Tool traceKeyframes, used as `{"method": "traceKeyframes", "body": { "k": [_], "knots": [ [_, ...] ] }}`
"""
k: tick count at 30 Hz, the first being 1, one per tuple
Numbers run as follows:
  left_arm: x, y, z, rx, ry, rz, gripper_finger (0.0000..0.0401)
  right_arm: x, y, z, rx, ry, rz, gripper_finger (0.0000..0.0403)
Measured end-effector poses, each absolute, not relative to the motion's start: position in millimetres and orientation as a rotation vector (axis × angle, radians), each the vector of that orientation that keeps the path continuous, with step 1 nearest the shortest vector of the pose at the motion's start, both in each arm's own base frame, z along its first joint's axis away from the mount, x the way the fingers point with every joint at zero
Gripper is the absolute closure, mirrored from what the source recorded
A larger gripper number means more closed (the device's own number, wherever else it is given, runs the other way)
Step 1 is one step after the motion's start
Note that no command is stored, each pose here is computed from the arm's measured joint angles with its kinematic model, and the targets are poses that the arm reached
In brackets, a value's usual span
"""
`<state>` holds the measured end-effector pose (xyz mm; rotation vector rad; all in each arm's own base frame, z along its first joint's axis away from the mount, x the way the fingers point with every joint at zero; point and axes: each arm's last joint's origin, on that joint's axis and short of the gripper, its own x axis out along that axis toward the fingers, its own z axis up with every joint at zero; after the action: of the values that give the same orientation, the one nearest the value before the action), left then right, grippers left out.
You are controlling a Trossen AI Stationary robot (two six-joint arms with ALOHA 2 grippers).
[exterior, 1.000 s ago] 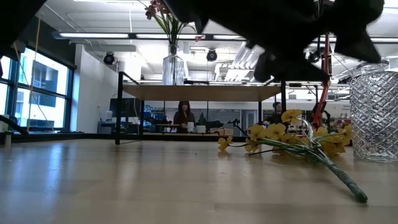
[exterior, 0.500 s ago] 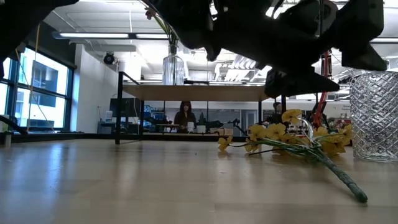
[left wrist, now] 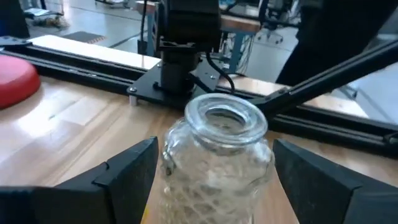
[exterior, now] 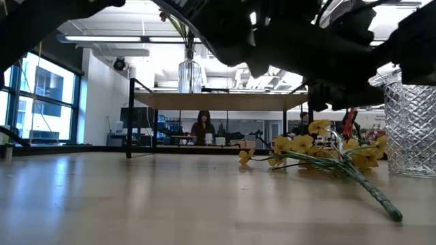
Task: Pick and place flowers into a vace then onto a shelf
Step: Put the blue flowers into the transparent vase
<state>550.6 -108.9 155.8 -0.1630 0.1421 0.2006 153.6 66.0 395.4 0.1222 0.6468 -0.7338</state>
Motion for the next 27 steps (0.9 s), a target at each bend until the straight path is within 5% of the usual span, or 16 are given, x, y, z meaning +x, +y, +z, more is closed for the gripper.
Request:
{"method": "traceKeyframes", "body": {
  "k": [14, 27],
  "knots": [
    [552.0, -99.1, 141.7, -0.109, 0.253, 0.276, 0.0104, 153.6, 66.0, 395.5, 0.105, 0.652, -0.729, 0.0395],
    [536.9, -119.4, 132.5, -0.134, 0.451, 0.338, 0.0107, 153.6, 66.0, 395.5, 0.105, 0.652, -0.729, 0.0395]
  ]
}}
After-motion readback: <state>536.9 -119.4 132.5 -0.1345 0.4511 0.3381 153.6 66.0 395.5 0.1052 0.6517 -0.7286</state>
